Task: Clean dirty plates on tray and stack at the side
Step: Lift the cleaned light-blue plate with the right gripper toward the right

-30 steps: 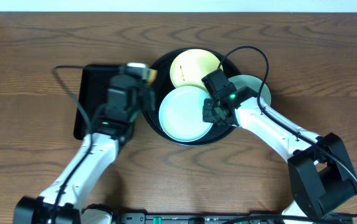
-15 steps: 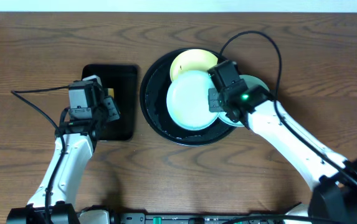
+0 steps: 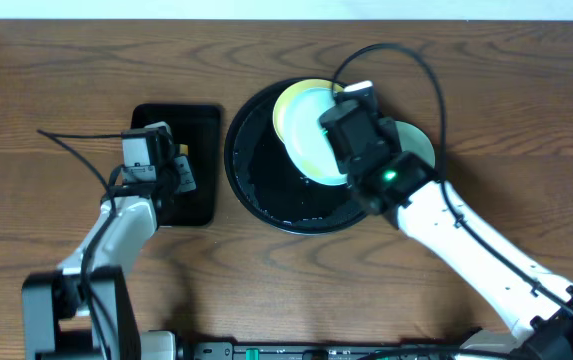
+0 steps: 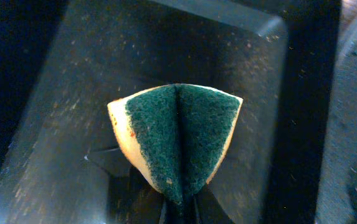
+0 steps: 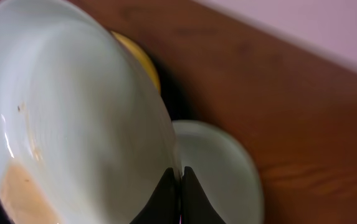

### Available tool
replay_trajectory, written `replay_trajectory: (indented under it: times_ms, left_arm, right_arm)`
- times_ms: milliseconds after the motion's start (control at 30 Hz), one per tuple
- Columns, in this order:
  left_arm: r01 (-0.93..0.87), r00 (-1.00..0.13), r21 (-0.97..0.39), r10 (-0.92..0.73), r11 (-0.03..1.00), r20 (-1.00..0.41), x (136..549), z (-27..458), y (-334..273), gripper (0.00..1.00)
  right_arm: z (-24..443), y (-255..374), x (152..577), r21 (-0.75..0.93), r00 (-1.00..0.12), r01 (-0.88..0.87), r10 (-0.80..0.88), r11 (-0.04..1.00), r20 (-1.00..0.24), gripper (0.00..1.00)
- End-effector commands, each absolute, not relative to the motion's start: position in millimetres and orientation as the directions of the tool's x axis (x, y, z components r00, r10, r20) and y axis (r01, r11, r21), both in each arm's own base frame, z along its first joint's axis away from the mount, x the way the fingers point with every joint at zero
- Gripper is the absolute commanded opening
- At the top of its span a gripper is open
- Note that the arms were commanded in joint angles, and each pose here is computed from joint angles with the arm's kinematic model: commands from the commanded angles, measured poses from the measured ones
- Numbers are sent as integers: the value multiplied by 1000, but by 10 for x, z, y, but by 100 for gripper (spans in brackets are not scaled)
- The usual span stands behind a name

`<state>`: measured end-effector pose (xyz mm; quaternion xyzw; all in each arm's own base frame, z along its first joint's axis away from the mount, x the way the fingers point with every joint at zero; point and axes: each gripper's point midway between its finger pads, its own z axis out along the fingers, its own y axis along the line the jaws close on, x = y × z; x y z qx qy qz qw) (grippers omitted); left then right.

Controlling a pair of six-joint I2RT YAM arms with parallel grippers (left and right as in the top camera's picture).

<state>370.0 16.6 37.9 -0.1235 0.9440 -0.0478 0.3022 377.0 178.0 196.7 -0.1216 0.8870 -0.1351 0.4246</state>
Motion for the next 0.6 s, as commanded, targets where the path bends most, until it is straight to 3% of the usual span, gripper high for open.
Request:
replay_trajectory:
  times_ms: [0, 267, 567]
  left_arm:
    - [-205, -779, -141, -249, 969, -575, 3763, 350, 222, 8]
    - [-217, -738, -149, -262, 965, -622, 3873, 441, 314, 8]
    - [-249, -727, -150, -287, 957, -624, 3867, 447, 443, 8]
  right_arm:
    - [2440, 1688, 3712, -541, -504, 40, -450, 840, -737, 2]
    - [2906, 1953, 3407, -629, -369, 196, -538, 752, -758, 2]
    - [2958, 2130, 3314, -620, -325, 235, -541, 748, -776, 2]
